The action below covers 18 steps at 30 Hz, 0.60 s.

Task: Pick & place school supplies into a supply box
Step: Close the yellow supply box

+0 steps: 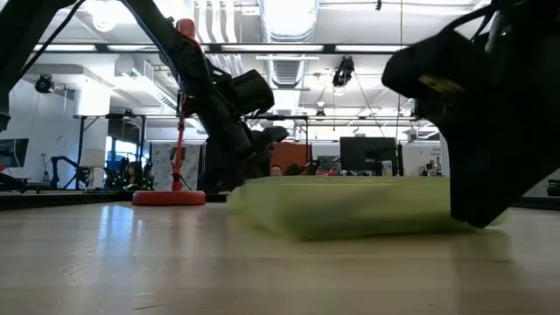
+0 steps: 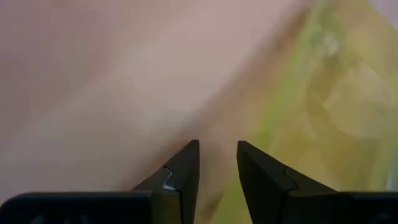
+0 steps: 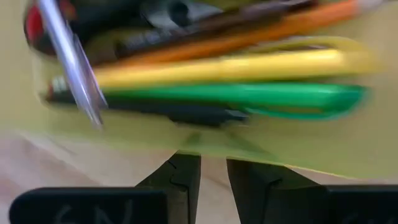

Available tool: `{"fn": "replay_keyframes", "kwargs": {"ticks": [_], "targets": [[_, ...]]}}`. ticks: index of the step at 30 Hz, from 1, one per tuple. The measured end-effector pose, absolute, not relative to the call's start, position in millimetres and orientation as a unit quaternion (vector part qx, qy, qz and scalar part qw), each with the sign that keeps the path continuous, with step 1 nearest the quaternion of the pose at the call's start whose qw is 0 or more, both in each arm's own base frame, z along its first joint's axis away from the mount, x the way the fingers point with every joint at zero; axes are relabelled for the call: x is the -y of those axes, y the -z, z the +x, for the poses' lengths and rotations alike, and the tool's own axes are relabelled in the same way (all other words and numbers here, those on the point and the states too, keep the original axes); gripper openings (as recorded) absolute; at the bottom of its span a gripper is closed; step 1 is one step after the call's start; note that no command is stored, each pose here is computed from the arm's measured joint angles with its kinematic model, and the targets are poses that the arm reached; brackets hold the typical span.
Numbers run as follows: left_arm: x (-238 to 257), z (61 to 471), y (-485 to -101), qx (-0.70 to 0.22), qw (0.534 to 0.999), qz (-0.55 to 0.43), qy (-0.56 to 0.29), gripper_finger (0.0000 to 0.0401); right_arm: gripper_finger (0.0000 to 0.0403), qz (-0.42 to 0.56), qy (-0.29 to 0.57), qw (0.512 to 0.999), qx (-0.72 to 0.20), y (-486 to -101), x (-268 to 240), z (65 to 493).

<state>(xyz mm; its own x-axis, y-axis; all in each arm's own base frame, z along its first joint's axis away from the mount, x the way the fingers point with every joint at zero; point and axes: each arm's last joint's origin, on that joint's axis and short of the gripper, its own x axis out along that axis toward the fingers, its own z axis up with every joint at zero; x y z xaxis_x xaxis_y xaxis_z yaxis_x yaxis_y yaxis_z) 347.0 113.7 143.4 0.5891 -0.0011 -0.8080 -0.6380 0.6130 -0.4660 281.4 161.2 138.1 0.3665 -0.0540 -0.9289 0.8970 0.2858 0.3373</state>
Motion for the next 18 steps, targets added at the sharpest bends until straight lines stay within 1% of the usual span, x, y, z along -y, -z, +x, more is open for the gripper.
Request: {"fn": "replay_keyframes", "kwargs": {"ticks": [10,14,18], "targets": [[-99,371,-179,-0.383,0.826,-0.381,-0.16,0.0092,0.0068,0.462,0.347,0.677,-0.455,-136,-156,281],[-99,378,-195,-0.375,0.832,-0.381,-0.15,0.0092,0.0068,0.455,0.346,0.681,-0.458,-135,-155,281],[-100,382,-205,-0.373,0.844,-0.359,-0.14,0.0092,0.0068,0.45,0.343,0.685,-0.459,-135,-155,281]]}}
